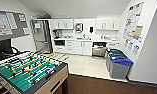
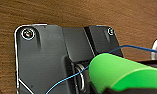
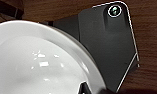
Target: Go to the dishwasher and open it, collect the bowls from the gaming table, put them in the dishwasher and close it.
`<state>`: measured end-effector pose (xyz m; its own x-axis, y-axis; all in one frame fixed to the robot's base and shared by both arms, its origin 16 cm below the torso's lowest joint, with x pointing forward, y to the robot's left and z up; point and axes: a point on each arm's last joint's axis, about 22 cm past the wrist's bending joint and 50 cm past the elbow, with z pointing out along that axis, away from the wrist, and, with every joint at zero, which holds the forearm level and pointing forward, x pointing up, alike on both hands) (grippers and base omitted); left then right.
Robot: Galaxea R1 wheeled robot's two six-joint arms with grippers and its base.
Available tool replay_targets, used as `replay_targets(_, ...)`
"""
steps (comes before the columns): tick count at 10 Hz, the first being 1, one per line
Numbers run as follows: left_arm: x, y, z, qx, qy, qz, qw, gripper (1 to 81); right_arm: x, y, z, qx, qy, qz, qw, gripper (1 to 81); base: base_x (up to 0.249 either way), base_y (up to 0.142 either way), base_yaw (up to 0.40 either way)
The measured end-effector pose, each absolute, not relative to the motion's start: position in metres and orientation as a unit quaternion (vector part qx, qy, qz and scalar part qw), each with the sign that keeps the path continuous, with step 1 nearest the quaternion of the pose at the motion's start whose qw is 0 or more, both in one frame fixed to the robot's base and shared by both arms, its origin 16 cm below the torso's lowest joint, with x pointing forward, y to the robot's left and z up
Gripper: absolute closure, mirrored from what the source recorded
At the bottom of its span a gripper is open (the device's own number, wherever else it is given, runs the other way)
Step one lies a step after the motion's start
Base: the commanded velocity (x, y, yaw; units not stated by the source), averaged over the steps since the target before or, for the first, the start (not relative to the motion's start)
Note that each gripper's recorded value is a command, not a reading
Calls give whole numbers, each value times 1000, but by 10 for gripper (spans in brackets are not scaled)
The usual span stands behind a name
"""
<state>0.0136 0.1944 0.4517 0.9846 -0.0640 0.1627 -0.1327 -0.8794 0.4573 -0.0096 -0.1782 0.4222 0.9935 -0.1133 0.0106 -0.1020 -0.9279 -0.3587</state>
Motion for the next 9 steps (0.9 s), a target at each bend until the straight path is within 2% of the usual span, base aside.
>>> replay_targets(9, 15, 193, 452, 966, -51, 72, 241, 811, -9, -178, 422, -982, 55, -16, 182, 811, 128, 0, 0)
